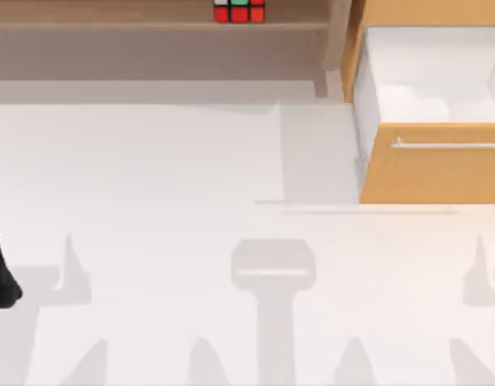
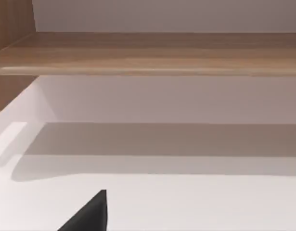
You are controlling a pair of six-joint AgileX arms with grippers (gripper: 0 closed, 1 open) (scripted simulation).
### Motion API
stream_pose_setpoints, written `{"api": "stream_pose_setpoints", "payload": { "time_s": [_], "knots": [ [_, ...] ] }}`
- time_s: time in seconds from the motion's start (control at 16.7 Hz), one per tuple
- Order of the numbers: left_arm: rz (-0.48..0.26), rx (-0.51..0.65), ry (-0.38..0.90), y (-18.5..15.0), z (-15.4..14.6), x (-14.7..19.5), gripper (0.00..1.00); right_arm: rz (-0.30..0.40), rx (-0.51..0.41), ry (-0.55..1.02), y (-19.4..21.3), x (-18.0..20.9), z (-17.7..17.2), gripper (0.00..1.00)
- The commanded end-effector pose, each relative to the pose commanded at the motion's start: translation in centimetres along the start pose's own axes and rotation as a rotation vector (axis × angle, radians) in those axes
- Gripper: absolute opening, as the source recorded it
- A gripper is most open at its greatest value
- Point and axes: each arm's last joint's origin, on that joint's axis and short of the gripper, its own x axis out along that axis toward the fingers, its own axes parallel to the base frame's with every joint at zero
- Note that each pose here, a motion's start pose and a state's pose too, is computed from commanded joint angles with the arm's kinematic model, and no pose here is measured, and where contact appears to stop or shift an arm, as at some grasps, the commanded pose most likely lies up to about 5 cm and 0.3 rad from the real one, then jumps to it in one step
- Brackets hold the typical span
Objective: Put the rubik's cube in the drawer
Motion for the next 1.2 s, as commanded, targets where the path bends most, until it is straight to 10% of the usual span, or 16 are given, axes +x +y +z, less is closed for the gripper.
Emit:
{"api": "stream_pose_setpoints", "payload": {
  "time_s": [0.6, 1.2],
  "knots": [
    [0.0, 0.0, 0.0, 0.0, 0.0, 0.0, 1.0, 0.005, -0.009, 0.016, 1.0, 1.8, 5.3, 1.0],
    [0.0, 0.0, 0.0, 0.0, 0.0, 0.0, 1.0, 0.011, -0.014, 0.008, 9.6, 14.7, 14.2, 1.0]
  ]
}}
